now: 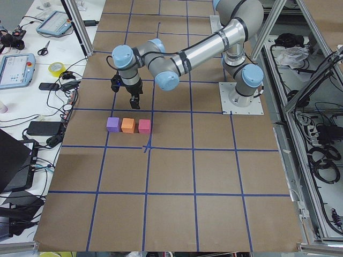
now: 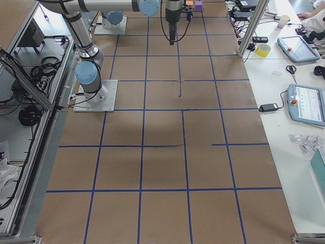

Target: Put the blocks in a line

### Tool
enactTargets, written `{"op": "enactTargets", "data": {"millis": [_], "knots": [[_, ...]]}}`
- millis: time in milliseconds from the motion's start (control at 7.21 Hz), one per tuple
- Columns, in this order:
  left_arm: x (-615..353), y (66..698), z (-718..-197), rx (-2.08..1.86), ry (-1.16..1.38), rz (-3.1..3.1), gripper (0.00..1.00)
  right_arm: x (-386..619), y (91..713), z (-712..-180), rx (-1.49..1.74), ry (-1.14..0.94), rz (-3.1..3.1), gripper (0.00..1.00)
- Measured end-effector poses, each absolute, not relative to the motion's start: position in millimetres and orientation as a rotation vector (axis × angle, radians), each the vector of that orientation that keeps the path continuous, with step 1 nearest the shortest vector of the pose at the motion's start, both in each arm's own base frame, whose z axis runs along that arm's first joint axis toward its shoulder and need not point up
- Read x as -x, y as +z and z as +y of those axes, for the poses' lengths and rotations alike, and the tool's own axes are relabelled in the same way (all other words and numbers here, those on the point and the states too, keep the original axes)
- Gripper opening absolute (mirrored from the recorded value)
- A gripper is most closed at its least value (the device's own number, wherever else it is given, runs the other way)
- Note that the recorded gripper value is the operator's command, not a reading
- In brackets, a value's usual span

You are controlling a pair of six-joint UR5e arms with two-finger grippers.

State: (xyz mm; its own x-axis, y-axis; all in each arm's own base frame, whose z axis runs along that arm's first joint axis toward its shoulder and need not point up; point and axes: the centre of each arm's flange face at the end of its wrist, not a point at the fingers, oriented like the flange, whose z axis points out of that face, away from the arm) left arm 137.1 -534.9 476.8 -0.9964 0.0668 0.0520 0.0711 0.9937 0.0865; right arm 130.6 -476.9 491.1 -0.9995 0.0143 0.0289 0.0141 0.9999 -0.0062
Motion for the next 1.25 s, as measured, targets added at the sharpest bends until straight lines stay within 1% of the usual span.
{"op": "enactTargets", "data": {"millis": [277,416,555,694,971,1249], "knots": [[-110,533,-487,0.063,-0.098,-3.107,1.00,-131,491,-477,0.022,0.009,-3.112,1.00],[-97,545,-480,-0.027,-0.076,-3.114,1.00,-131,491,-477,0.022,0.009,-3.112,1.00],[-66,553,-484,-0.129,-0.055,-3.119,1.00,-131,491,-477,0.022,0.010,-3.112,1.00],[-14,561,-490,-0.179,-0.034,-3.136,1.00,-131,491,-478,0.022,0.012,-3.112,1.00],[92,567,-482,-0.122,0.002,-3.198,1.00,-131,491,-478,0.022,0.015,-3.111,1.00],[146,564,-473,-0.001,0.056,-3.205,1.00,-130,491,-478,0.022,0.016,-3.110,1.00]]}}
